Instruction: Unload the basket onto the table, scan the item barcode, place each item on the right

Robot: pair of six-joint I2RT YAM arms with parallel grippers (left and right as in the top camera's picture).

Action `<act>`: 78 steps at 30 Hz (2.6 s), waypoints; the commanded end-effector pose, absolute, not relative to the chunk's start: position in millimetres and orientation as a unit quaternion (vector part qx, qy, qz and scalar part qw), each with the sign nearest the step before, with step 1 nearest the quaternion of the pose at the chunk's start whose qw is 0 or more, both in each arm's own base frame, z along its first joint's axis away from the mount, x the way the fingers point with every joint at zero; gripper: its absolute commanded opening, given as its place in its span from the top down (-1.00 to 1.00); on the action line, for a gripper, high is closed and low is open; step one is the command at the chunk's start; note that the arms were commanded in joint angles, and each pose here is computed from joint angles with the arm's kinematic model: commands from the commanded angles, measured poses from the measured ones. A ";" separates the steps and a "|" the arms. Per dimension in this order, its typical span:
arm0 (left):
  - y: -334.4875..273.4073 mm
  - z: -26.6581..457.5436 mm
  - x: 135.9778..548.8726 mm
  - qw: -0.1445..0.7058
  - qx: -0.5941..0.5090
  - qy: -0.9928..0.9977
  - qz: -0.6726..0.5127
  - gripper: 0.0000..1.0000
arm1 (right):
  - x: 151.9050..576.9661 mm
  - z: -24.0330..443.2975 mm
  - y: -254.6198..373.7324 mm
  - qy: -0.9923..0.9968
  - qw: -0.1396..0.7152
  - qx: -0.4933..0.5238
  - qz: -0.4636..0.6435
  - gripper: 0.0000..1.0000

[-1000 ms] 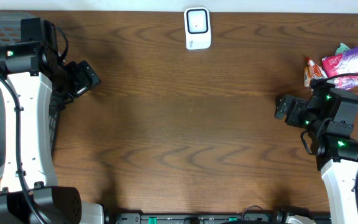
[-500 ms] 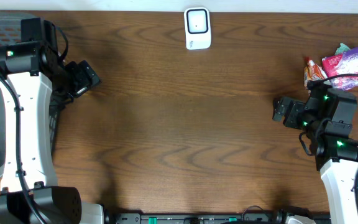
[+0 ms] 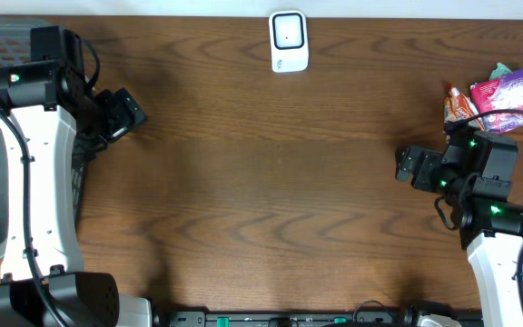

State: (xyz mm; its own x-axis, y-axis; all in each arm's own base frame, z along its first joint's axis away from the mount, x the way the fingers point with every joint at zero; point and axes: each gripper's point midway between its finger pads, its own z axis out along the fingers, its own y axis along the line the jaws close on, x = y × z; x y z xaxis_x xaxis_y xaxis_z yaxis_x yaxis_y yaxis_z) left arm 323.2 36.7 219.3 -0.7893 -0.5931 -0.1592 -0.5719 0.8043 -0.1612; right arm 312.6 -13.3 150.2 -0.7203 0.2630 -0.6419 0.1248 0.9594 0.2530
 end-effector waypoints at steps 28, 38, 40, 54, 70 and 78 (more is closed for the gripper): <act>39.3 215.9 322.1 0.096 -0.311 0.945 -0.045 -0.95 | 256.6 156.7 10.7 0.736 0.674 -0.009 0.060 -0.99; 39.3 215.9 322.2 0.096 -0.311 0.945 -0.045 -0.96 | 245.7 159.5 5.0 0.729 0.684 -0.011 0.033 -0.99; 39.3 215.9 322.2 0.096 -0.311 0.945 -0.045 -0.96 | 245.8 158.7 3.7 0.730 0.683 -0.012 0.027 -0.99; 39.3 215.9 322.1 0.096 -0.311 0.945 -0.045 -0.96 | 245.8 158.7 3.4 0.730 0.683 -0.012 0.026 -0.99; 39.3 215.9 322.1 0.096 -0.311 0.945 -0.045 -0.96 | 245.8 159.3 4.7 0.729 0.684 -0.014 0.028 -0.98; 39.3 215.9 322.1 0.096 -0.311 0.945 -0.045 -0.96 | 245.8 159.3 4.7 0.729 0.684 -0.014 0.028 -0.99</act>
